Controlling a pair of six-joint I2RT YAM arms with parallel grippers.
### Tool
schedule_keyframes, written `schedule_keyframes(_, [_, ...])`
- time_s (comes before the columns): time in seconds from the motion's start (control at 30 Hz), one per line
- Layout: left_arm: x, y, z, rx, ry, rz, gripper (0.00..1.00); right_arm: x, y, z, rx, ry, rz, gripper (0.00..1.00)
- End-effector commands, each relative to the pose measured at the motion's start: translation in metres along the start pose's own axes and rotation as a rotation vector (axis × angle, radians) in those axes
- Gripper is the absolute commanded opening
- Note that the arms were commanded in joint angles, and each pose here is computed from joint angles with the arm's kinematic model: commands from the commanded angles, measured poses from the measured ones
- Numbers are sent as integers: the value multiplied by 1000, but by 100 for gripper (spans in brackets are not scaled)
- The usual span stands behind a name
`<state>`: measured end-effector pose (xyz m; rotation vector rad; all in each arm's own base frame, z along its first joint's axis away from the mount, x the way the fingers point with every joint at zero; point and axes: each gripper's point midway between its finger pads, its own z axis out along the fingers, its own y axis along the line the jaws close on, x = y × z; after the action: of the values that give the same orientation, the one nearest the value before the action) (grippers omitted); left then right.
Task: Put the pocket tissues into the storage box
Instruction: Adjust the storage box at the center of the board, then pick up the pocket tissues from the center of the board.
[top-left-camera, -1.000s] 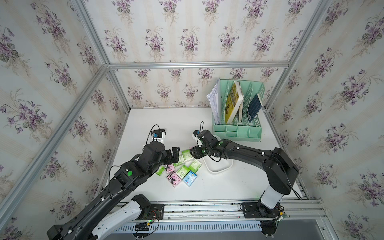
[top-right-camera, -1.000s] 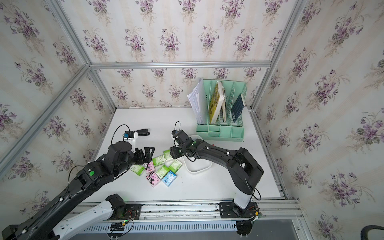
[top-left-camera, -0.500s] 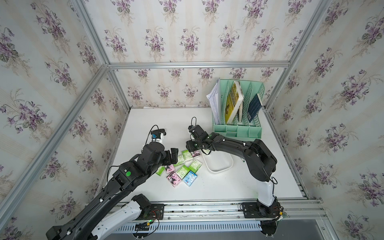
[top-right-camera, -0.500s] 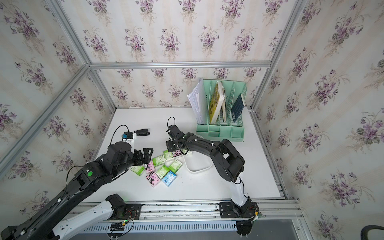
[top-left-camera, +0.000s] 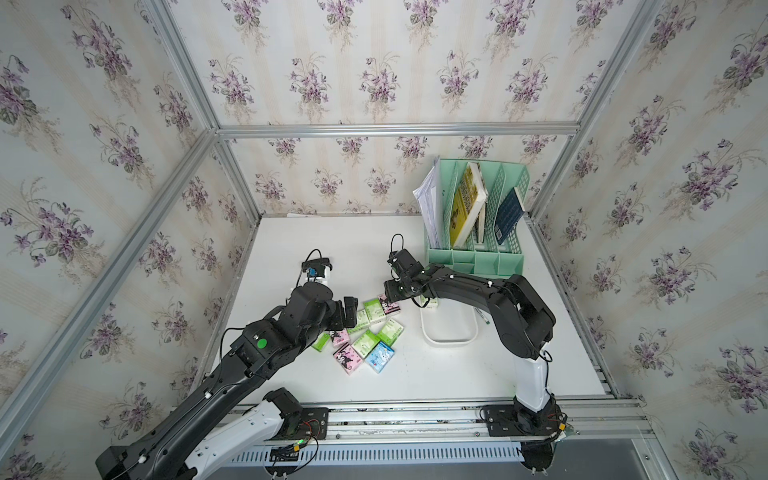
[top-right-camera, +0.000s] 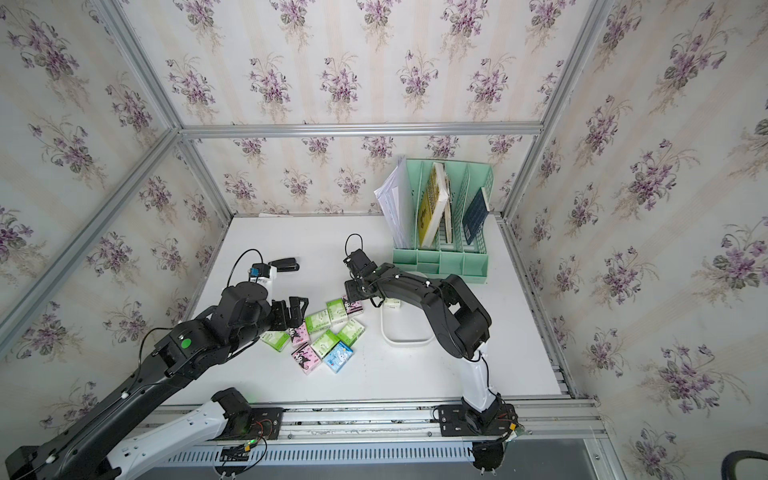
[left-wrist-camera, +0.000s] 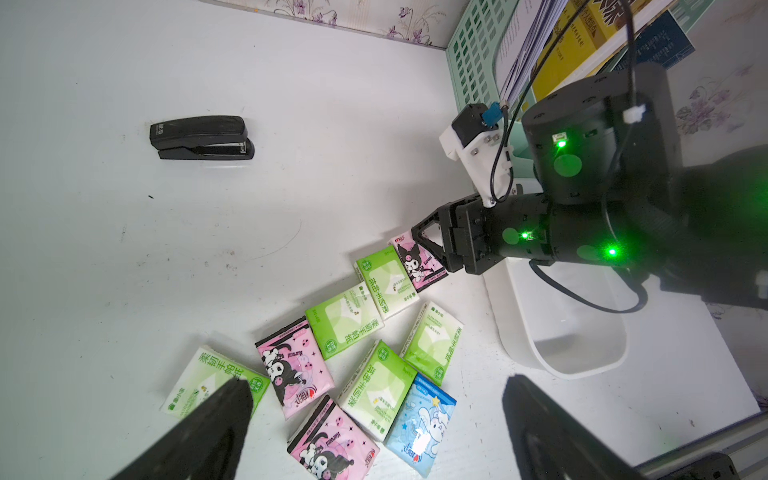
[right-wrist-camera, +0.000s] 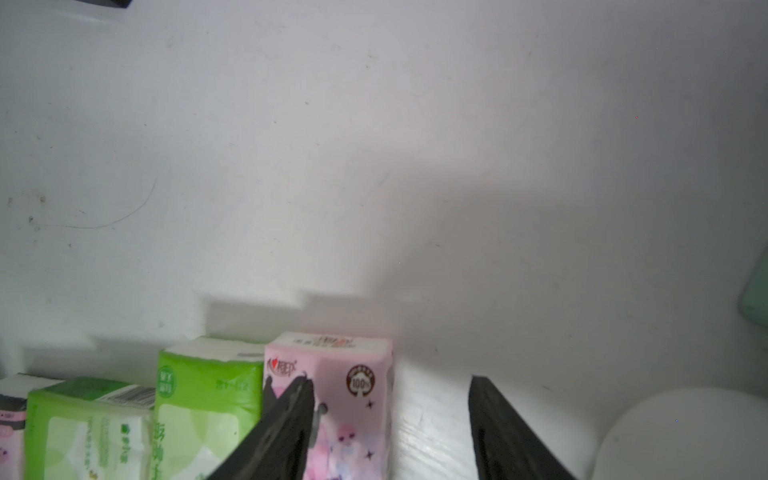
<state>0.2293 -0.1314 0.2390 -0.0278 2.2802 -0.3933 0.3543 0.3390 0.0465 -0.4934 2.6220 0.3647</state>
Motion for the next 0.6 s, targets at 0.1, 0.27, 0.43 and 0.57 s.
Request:
schedule_keyframes(0.1, [-7,-6,1,26,-27,1,99,9,2,3,-23,40,-1,64])
schedule_keyframes(0.27, [-7,-7,-1,33,-27,3,99,16,11,6,-83,70,17,64])
schedule_keyframes(0.43, [-6,-6,0,29,-26,9,99,25,15,11,-115,103,31,62])
schedule_keyframes(0.57, [-5,-4,-1,25,-28,9,99,29,18,14,-131,120,36,57])
